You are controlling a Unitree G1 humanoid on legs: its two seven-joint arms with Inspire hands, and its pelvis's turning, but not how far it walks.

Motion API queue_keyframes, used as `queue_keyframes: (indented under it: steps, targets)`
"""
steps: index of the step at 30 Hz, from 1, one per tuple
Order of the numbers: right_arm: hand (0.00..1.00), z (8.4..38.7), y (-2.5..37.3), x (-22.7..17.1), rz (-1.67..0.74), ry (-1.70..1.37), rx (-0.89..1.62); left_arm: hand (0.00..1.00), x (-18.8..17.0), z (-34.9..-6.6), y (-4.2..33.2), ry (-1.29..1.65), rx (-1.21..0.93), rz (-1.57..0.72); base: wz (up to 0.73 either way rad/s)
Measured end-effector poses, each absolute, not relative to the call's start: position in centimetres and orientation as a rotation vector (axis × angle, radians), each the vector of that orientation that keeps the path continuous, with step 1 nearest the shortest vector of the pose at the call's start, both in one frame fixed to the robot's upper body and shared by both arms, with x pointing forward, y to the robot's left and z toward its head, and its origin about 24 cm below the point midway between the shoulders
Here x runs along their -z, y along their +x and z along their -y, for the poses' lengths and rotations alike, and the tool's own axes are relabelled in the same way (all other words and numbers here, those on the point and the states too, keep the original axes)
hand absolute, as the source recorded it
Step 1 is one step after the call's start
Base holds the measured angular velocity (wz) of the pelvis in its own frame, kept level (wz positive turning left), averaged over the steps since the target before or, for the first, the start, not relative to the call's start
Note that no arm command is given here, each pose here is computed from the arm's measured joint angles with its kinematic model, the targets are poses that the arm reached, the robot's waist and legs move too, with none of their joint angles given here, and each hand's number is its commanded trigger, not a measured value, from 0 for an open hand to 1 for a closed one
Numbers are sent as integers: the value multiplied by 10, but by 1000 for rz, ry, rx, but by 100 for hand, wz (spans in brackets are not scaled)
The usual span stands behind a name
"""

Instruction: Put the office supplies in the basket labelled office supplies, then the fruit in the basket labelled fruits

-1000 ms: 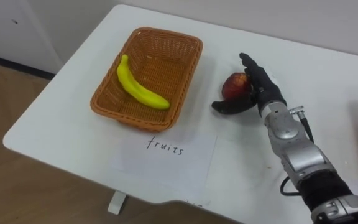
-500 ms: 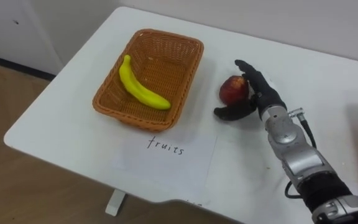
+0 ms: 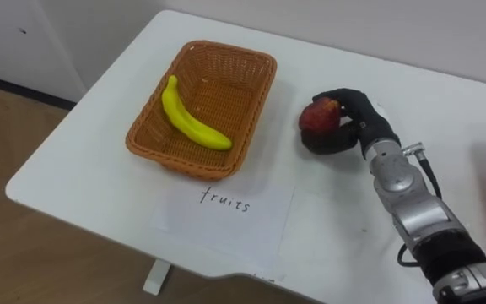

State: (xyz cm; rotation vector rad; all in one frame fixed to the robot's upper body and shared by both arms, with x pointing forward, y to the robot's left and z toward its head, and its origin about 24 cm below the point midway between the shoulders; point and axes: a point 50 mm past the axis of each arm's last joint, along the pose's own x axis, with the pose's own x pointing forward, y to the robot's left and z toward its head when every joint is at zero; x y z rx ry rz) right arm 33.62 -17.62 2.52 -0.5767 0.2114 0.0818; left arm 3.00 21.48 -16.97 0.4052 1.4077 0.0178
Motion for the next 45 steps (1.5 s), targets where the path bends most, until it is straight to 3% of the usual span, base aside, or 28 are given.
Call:
queue_keyframes:
  steps: [21, 33, 45]
  targets:
    - [100, 172, 333, -20, -244, -574, -129, 0, 170, -220, 26, 395, -25, -1431, 0]
    - [100, 159, 334, -49, -103, -567, -137, 0, 169, -224, 27, 375, -56, -1422, -1]
    - [100, 168, 328, -63, -37, -515, -84, 0, 167, -227, 26, 366, -77, -1407, -1]
